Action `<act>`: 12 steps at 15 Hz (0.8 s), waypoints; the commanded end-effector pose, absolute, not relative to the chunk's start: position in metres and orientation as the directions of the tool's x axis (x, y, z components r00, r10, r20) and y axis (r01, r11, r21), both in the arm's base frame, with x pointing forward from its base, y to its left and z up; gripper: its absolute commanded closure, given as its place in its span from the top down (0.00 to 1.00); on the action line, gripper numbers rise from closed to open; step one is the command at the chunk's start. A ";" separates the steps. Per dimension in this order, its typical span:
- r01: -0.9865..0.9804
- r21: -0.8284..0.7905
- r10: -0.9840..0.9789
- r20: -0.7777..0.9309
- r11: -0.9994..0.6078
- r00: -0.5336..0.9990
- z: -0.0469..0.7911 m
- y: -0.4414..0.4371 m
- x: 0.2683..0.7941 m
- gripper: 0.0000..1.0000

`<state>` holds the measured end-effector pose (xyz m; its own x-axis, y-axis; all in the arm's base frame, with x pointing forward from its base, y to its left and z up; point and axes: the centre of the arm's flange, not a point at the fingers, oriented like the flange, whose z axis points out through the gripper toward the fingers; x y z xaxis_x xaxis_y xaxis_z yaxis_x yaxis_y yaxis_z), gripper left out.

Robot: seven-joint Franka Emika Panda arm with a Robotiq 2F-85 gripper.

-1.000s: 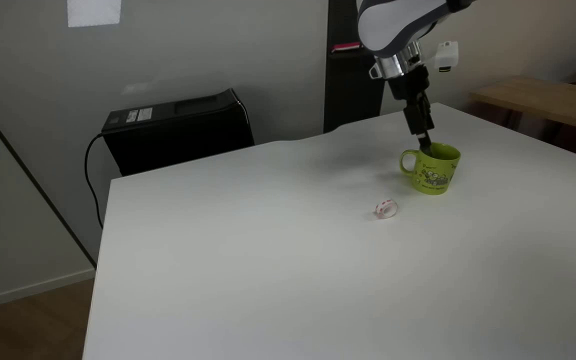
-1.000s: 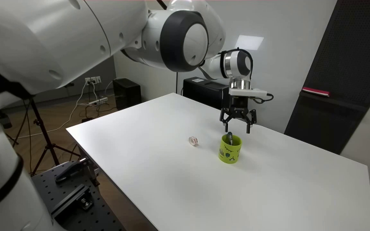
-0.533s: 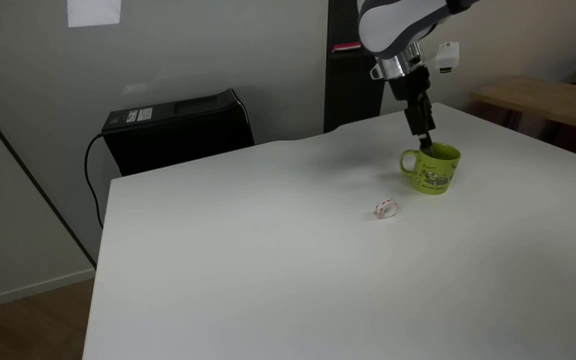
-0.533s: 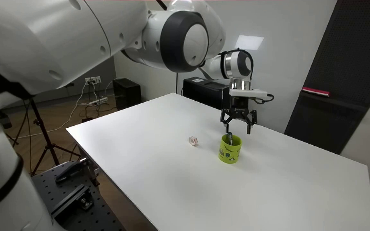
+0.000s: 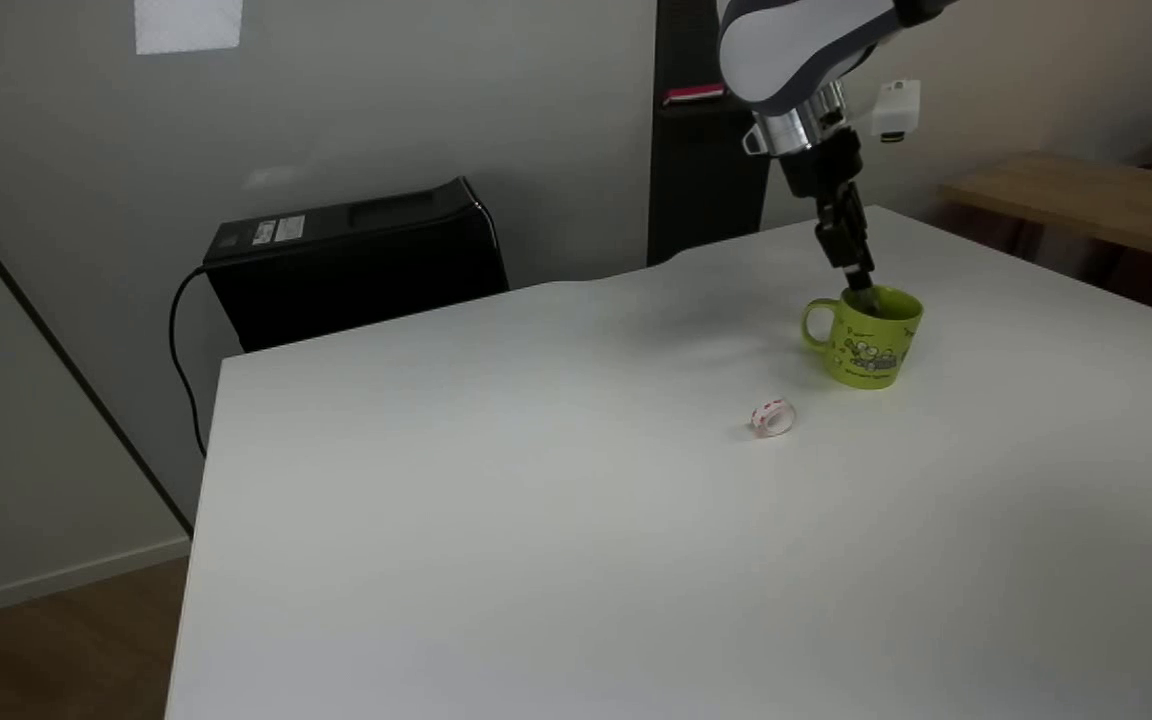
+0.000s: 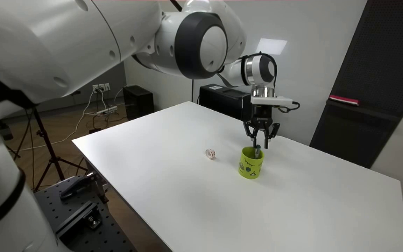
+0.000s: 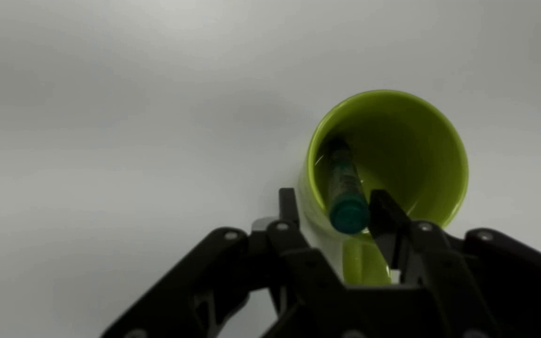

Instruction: Remove the marker out of the cup and put it on the table

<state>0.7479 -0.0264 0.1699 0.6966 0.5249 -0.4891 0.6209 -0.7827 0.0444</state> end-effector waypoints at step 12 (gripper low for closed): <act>0.480 0.140 0.339 -0.542 -0.866 0.769 0.186 -0.038 0.782 0.06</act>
<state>0.7452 -0.0334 0.1690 0.7304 0.4344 -0.5271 0.5555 -0.8268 0.0884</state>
